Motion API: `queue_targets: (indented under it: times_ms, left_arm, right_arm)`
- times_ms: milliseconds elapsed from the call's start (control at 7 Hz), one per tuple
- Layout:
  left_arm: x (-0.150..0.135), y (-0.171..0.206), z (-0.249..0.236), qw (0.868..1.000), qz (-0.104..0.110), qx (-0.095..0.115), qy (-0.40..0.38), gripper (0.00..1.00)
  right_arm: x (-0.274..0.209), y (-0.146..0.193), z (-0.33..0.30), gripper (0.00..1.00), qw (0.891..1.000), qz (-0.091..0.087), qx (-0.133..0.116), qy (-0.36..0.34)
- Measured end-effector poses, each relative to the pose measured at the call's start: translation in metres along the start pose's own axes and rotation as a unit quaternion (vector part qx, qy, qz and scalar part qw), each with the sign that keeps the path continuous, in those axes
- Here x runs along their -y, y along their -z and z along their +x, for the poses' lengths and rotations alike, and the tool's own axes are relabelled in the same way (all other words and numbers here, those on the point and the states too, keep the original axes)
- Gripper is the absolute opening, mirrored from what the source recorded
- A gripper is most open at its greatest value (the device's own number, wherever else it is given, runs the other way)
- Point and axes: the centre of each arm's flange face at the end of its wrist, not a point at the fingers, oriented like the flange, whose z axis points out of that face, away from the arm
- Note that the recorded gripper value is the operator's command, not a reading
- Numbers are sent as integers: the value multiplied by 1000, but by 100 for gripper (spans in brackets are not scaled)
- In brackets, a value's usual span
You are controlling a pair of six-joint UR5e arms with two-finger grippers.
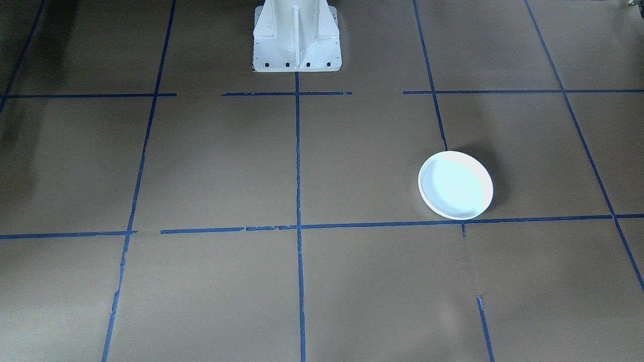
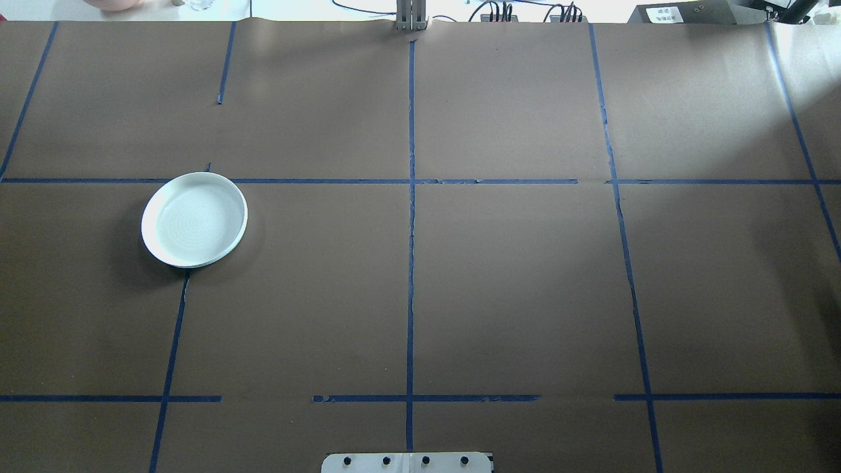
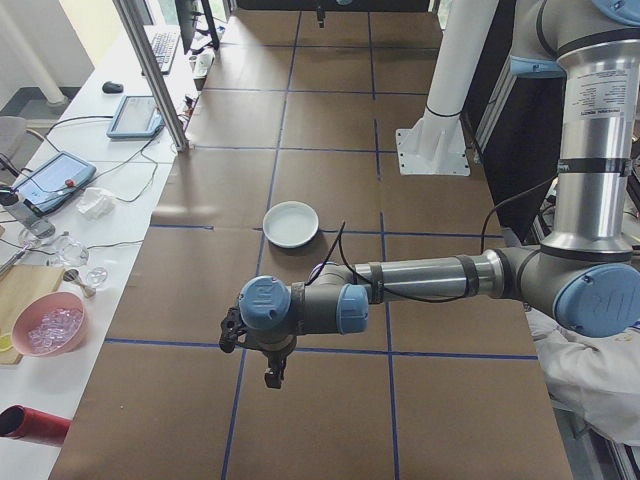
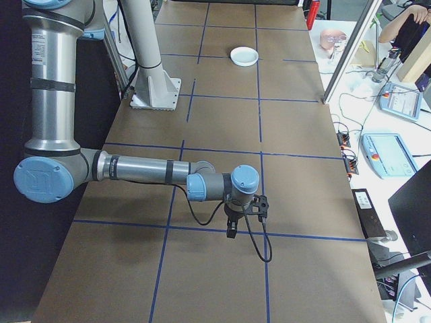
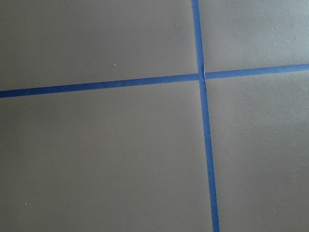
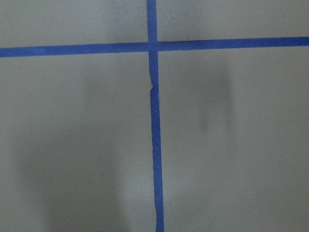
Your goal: Stack plate in center
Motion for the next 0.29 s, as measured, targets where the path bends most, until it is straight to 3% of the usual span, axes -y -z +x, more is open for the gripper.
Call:
queue_targets:
  times_ms: [286]
  left_arm:
    - [1, 6, -1, 1000, 4, 2, -4, 100]
  right_arm:
    - [0, 0, 0, 100, 1000, 0, 0, 0]
